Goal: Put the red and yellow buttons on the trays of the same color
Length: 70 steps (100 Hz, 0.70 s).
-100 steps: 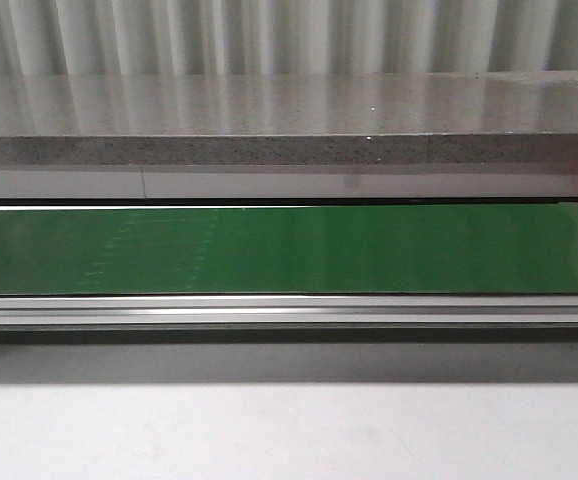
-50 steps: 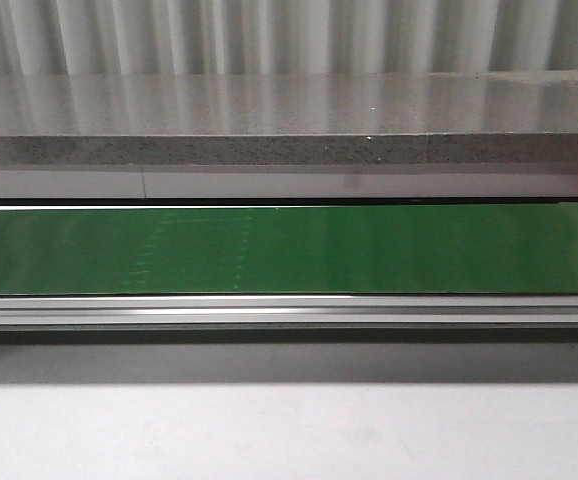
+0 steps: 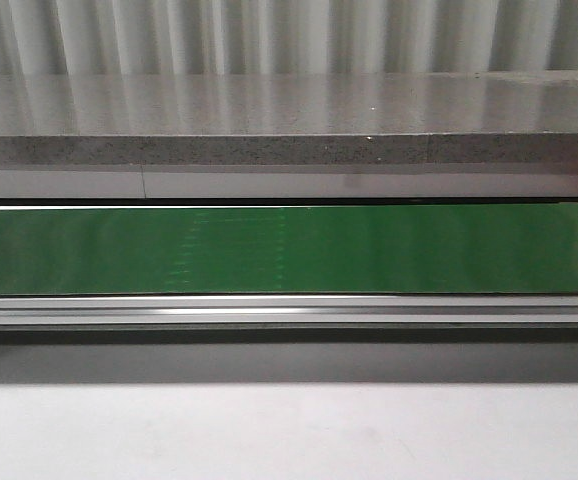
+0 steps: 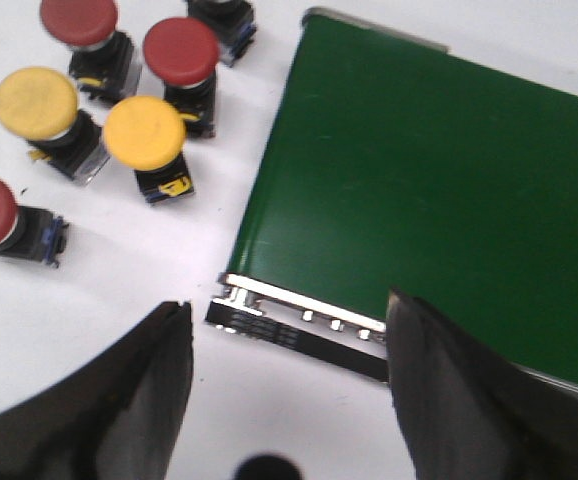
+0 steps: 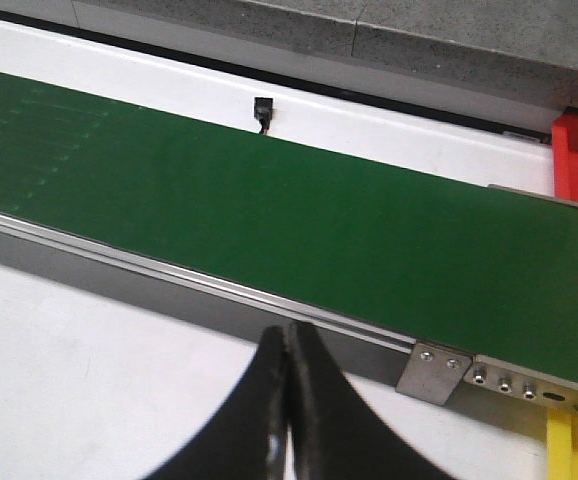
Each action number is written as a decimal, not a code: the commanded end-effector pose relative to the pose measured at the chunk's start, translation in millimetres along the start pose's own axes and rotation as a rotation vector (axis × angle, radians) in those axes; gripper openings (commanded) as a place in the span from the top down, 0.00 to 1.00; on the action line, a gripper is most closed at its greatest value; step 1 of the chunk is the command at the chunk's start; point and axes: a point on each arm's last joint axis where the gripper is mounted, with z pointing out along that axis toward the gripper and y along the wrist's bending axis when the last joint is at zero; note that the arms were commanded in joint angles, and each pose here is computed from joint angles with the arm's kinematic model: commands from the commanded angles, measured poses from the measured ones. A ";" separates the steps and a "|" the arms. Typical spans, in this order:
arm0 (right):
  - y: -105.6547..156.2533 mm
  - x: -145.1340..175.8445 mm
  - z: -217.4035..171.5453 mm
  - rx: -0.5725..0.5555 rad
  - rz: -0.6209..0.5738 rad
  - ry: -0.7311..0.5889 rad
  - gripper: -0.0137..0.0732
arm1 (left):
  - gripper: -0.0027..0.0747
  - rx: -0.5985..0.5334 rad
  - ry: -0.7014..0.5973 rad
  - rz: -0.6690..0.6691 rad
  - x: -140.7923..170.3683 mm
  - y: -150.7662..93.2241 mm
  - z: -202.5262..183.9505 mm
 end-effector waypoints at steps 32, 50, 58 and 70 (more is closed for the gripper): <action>-1.6 -11.7 -3.0 0.020 -0.009 -0.075 0.91 | 0.42 -0.088 0.284 -0.280 -30.0 61.8 42.0; -1.6 -11.7 -3.0 0.020 -0.009 -0.075 0.91 | 0.42 -0.105 0.370 -0.348 -24.3 81.3 65.6; -1.6 -11.7 -3.0 0.020 -0.009 -0.075 0.91 | 0.42 -0.117 0.369 -0.373 -23.8 90.1 73.2; -1.6 -11.7 -3.0 0.020 -0.009 -0.075 0.91 | 0.42 -0.135 0.362 -0.402 -22.9 102.3 85.0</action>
